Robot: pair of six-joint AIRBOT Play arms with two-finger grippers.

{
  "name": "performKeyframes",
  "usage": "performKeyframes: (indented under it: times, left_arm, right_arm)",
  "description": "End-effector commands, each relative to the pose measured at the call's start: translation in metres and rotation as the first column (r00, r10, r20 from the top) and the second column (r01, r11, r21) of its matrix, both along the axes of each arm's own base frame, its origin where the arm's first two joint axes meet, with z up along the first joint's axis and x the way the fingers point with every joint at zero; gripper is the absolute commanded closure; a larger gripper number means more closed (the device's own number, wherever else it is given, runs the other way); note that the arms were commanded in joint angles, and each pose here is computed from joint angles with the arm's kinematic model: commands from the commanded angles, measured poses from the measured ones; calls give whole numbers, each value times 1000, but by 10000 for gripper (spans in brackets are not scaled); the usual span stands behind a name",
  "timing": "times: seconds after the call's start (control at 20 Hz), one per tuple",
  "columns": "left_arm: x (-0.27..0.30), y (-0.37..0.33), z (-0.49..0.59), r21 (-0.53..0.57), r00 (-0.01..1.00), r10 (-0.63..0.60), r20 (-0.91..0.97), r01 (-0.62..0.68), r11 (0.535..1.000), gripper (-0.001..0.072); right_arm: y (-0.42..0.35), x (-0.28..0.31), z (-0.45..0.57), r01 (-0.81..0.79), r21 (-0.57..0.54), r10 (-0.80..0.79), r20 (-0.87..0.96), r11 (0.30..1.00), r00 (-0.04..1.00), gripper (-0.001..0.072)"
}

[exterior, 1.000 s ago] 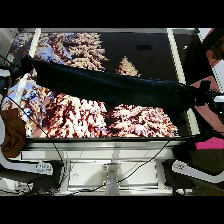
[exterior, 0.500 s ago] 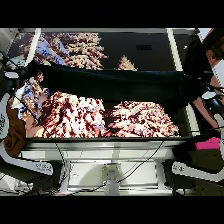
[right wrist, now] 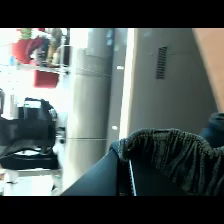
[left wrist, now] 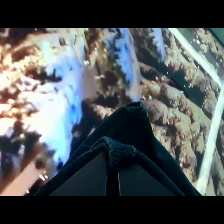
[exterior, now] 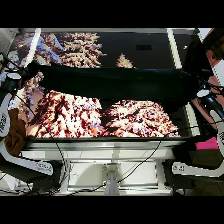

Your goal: Fold the clothes and pants, and hang the long-sleeved shirts on hangers.

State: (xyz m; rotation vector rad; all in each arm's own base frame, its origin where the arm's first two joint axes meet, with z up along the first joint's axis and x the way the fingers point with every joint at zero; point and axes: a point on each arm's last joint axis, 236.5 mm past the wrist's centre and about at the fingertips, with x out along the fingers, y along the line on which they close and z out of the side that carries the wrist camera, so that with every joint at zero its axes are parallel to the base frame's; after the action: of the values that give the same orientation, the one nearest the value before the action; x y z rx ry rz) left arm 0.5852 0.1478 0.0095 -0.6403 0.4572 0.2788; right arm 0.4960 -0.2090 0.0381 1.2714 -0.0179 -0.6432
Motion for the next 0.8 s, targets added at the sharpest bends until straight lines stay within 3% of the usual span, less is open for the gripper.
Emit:
performKeyframes:
  times: [0.0,0.75]
  left_arm:
    - [2,3,3,15,1000,15,15,-15,1000,680]
    - [13,2,20,48,993,79,93,-84,995,679]
  right_arm:
    - [2,18,30,-9,-46,11,60,999,998,677]
    - [2,34,3,-20,-42,21,20,999,1000,677]
